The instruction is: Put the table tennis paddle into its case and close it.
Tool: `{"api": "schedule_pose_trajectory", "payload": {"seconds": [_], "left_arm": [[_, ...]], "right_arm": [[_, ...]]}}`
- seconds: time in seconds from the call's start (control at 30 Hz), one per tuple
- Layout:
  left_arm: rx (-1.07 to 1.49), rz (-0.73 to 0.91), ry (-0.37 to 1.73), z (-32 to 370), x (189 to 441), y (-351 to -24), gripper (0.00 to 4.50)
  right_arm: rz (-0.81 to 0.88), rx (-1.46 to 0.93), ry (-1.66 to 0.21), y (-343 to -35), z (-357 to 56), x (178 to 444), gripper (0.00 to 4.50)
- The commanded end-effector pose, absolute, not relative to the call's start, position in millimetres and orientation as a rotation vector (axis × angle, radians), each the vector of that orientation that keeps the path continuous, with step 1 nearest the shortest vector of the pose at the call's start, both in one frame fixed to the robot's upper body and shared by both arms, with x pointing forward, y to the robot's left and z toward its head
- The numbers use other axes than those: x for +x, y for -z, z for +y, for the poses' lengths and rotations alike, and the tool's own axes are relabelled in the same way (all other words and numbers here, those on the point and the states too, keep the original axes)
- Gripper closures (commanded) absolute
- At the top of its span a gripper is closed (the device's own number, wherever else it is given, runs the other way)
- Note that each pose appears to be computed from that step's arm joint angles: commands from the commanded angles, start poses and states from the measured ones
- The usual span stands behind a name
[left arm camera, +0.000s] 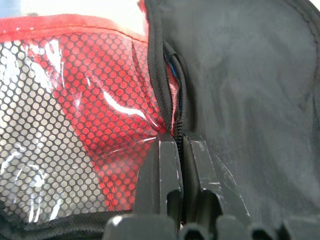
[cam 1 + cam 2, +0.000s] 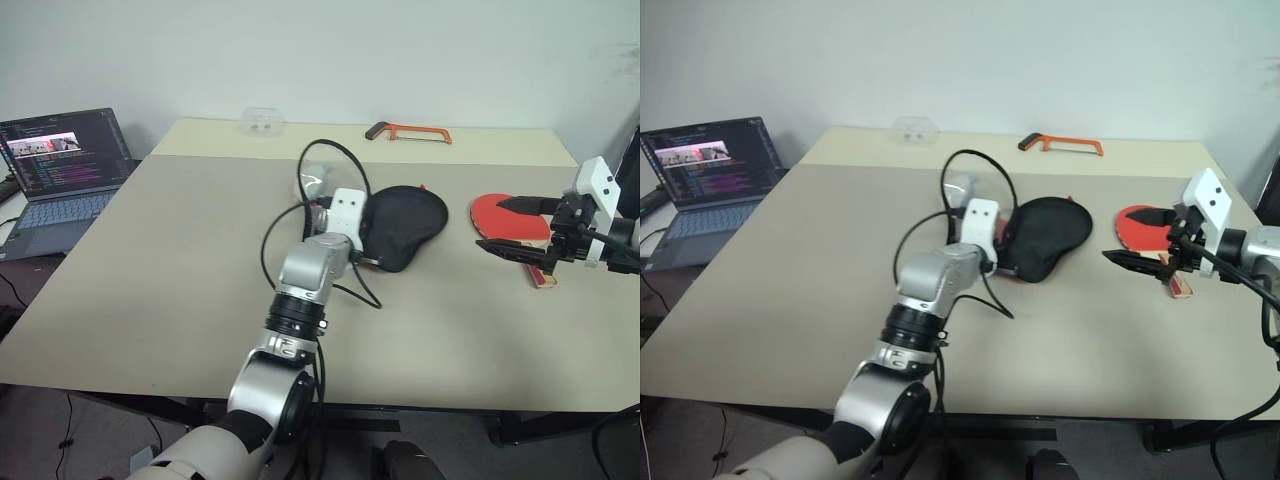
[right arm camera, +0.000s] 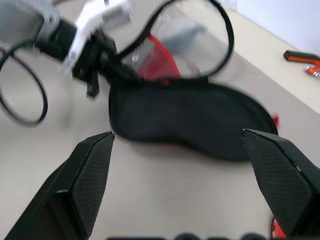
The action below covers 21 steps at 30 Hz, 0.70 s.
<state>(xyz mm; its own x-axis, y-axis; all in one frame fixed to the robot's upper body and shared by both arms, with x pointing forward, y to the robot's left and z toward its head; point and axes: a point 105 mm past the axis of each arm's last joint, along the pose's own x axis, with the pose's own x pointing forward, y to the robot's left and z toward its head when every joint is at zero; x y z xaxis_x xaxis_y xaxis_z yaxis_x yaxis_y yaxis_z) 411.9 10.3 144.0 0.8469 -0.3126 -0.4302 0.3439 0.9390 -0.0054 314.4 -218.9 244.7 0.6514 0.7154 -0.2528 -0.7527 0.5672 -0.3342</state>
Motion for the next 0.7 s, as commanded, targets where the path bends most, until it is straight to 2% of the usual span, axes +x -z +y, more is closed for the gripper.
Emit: {"api": "schedule_pose_trajectory", "payload": {"seconds": [0.03, 0.2, 0.5, 0.7], "left_arm": [[0.043, 0.343, 0.349, -26, 409, -169, 4.46], [0.046, 0.299, 0.294, -46, 411, -172, 4.46], [0.019, 0.262, 0.147, -39, 421, -167, 4.46], [-0.05, 0.223, 0.151, -64, 424, -183, 4.46]], "right_arm": [[0.05, -0.47, -0.84, -261, -223, 306, 0.0], [0.056, -0.479, -0.831, -264, -225, 301, 0.0], [0.062, -0.484, -0.83, -264, -223, 299, 0.0], [0.062, -0.493, -0.833, -268, -222, 299, 0.0]]}}
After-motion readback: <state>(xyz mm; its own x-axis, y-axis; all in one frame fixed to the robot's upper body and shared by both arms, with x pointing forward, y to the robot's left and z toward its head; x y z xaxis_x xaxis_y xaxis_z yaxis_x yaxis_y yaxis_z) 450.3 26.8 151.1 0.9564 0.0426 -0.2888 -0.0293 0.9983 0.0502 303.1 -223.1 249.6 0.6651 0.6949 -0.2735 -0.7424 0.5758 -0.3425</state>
